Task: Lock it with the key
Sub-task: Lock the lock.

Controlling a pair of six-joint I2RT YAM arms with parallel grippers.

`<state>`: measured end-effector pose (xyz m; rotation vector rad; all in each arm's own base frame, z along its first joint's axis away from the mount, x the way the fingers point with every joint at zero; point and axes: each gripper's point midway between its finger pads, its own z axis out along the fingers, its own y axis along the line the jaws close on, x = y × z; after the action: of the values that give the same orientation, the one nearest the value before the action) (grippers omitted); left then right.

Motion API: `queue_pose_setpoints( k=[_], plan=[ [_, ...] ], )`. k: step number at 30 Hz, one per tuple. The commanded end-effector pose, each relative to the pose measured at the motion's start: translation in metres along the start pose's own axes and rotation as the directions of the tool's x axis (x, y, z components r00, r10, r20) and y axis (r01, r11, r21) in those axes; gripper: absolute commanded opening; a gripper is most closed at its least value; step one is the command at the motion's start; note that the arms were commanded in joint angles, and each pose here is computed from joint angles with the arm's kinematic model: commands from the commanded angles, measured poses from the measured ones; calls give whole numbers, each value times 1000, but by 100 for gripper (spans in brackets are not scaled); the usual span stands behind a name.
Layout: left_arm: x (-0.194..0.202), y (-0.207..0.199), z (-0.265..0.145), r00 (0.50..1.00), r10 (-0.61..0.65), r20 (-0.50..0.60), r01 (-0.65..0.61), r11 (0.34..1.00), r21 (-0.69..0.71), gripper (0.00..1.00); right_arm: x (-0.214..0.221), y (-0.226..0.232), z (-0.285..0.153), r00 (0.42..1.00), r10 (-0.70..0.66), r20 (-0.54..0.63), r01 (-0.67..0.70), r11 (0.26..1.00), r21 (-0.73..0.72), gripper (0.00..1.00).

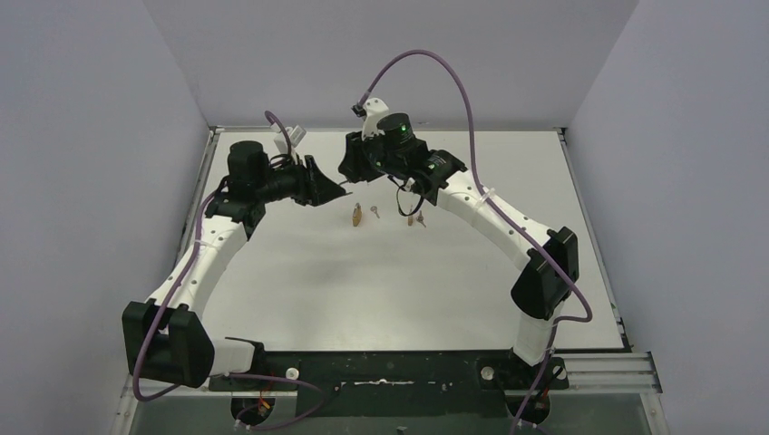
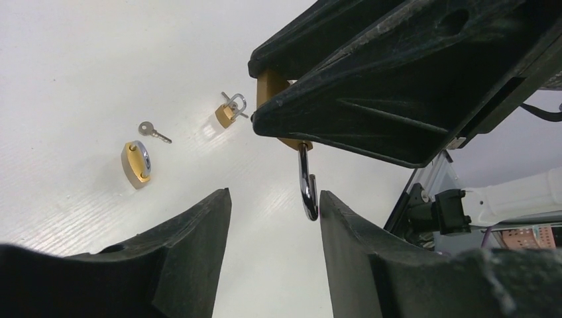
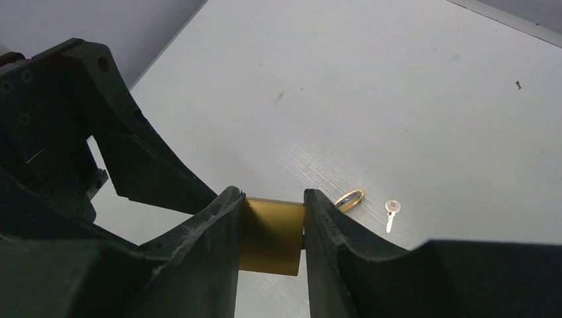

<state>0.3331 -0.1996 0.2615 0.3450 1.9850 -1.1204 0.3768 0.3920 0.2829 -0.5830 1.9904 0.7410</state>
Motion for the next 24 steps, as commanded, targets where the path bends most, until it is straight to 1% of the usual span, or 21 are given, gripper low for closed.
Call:
queue_pose_setpoints(
  k=[1, 6, 10, 11, 12, 14, 15, 19, 22, 23, 24],
  plan=[
    [-15, -10, 4, 998, 39, 49, -41, 998, 41, 47, -46, 8, -25, 990, -15, 143, 18, 1000, -17, 0],
    [-23, -16, 11, 997, 21, 77, -28, 995, 91, 46, -44, 7, -27, 990, -17, 138, 19, 1000, -11, 0],
    [-22, -18, 17, 997, 22, 68, -29, 994, 108, 44, -42, 5, -27, 991, -15, 135, 16, 1000, -2, 0],
    [-21, -20, 19, 998, 22, 63, -29, 993, 114, 39, -42, 5, -27, 990, -16, 137, 16, 1000, -2, 0],
    [-20, -20, 20, 998, 22, 56, -29, 993, 118, 29, -42, 5, -28, 990, -14, 138, 14, 1000, -2, 0],
    [-17, -21, 23, 999, 22, 45, -28, 991, 127, 4, -43, 4, -29, 990, -14, 140, 14, 1000, 0, 0],
    [-16, -23, 23, 999, 27, 42, -32, 990, 140, 0, -42, 4, -29, 990, -12, 139, 12, 1000, 1, 0],
    [-10, -33, 22, 998, 58, 20, -61, 974, 217, 0, -47, 1, -34, 989, -1, 150, 2, 1000, -1, 0],
    [-5, -45, 19, 996, 93, -12, -85, 947, 309, 0, -54, -4, -43, 986, 0, 167, -1, 1000, 7, 0],
    [-6, -52, 17, 994, 107, -25, -91, 931, 355, 0, -57, -6, -48, 985, -4, 173, 2, 1000, 11, 2],
    [-5, -60, 16, 992, 114, -46, -86, 911, 403, 0, -60, -8, -53, 984, -9, 177, 6, 1000, 15, 12]
  ],
)
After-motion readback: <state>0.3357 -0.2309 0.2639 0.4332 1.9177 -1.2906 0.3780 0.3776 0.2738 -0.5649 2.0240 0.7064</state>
